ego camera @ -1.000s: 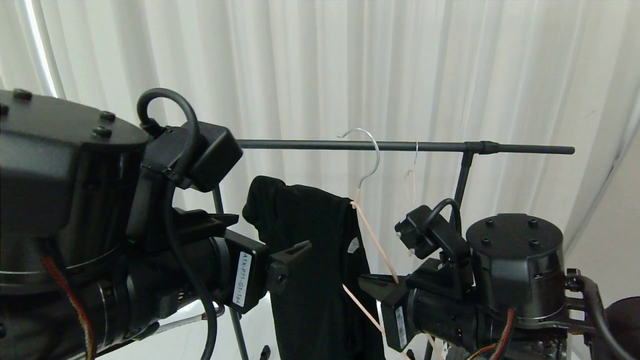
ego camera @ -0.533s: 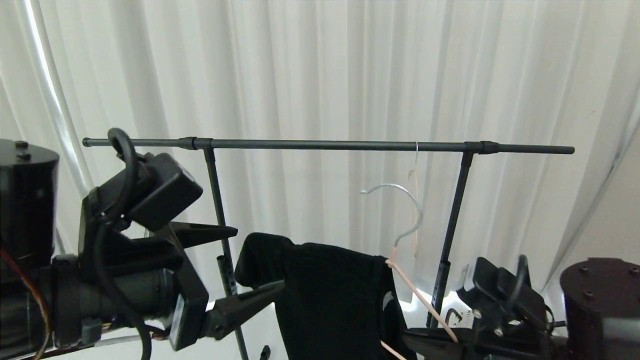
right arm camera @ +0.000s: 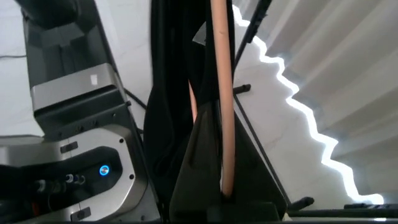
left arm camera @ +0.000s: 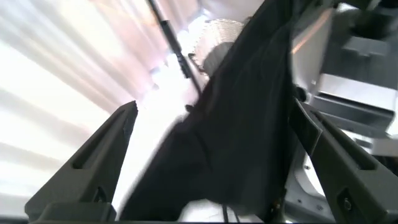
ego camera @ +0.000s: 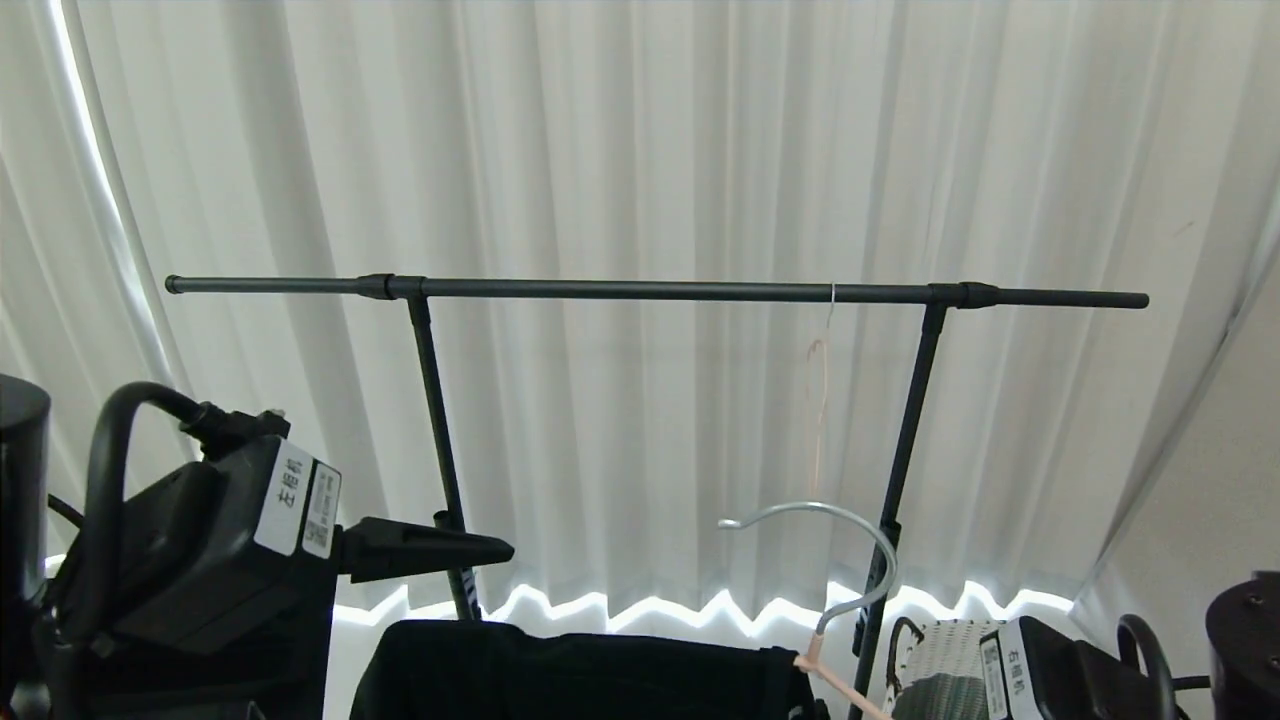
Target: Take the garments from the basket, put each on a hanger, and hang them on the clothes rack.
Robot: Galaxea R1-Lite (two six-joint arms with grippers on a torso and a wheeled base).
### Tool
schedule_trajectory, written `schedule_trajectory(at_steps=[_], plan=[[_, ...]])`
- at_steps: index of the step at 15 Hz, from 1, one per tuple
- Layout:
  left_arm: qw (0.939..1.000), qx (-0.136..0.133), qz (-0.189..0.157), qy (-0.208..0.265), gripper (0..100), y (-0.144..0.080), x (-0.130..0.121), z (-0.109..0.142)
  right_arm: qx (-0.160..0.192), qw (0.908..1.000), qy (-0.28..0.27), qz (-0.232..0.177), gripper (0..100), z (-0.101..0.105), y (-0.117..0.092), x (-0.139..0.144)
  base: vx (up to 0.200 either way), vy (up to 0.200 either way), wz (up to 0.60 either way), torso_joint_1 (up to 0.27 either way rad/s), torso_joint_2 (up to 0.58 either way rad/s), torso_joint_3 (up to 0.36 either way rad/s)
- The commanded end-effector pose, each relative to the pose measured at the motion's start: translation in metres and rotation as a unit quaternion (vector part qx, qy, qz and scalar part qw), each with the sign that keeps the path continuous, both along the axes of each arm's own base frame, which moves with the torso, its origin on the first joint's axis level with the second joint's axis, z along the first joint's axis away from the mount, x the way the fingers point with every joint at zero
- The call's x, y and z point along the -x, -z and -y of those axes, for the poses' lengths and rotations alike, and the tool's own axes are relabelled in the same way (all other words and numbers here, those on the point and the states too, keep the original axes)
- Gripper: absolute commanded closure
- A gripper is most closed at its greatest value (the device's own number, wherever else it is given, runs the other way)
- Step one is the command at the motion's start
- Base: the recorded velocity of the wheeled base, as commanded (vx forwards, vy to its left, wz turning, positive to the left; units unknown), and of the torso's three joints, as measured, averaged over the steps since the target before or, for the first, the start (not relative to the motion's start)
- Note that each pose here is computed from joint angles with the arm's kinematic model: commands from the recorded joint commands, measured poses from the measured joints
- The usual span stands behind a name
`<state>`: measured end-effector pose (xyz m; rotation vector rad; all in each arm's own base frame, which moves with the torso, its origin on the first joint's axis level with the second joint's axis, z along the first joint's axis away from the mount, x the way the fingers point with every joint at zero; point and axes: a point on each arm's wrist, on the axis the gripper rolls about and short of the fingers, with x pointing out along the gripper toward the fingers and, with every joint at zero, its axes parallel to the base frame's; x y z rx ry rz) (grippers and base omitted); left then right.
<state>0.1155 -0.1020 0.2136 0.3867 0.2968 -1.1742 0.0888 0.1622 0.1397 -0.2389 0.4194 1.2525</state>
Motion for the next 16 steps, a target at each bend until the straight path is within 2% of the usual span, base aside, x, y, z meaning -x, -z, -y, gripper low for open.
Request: schedule_trajectory(at_steps=[1, 6, 13, 14, 16], plan=[[0.9995, -0.01, -0.012, 0.029, 0, 0.008, 0.006, 0.006, 0.01, 0.9998, -0.018, -0.003, 100, -0.006, 0.004, 0.004, 0.0, 0.0, 0.0, 0.0, 0.0, 0.0], [0.9959, -0.047, -0.052, 0.057, 0, 0.027, -0.001, 0.025, 0.014, 0.9991, -0.041, -0.005, 100, -0.025, 0.003, 0.004, 0.0, 0.0, 0.0, 0.0, 0.0, 0.0], [0.9952, -0.052, -0.059, 0.057, 0, 0.036, -0.01, 0.035, 0.008, 0.9991, -0.042, -0.001, 100, -0.032, -0.001, 0.001, 0.0, 0.0, 0.0, 0.0, 0.0, 0.0], [0.9952, -0.053, -0.058, 0.057, 100, 0.036, -0.01, 0.035, 0.008, 0.9991, -0.042, -0.001, 100, -0.032, -0.001, 0.001, 0.0, 0.0, 0.0, 0.0, 0.0, 0.0], [0.9951, -0.054, -0.06, 0.057, 100, 0.037, -0.01, 0.035, 0.007, 0.9991, -0.041, 0.0, 100, -0.033, -0.001, 0.001, 0.0, 0.0, 0.0, 0.0, 0.0, 0.0]])
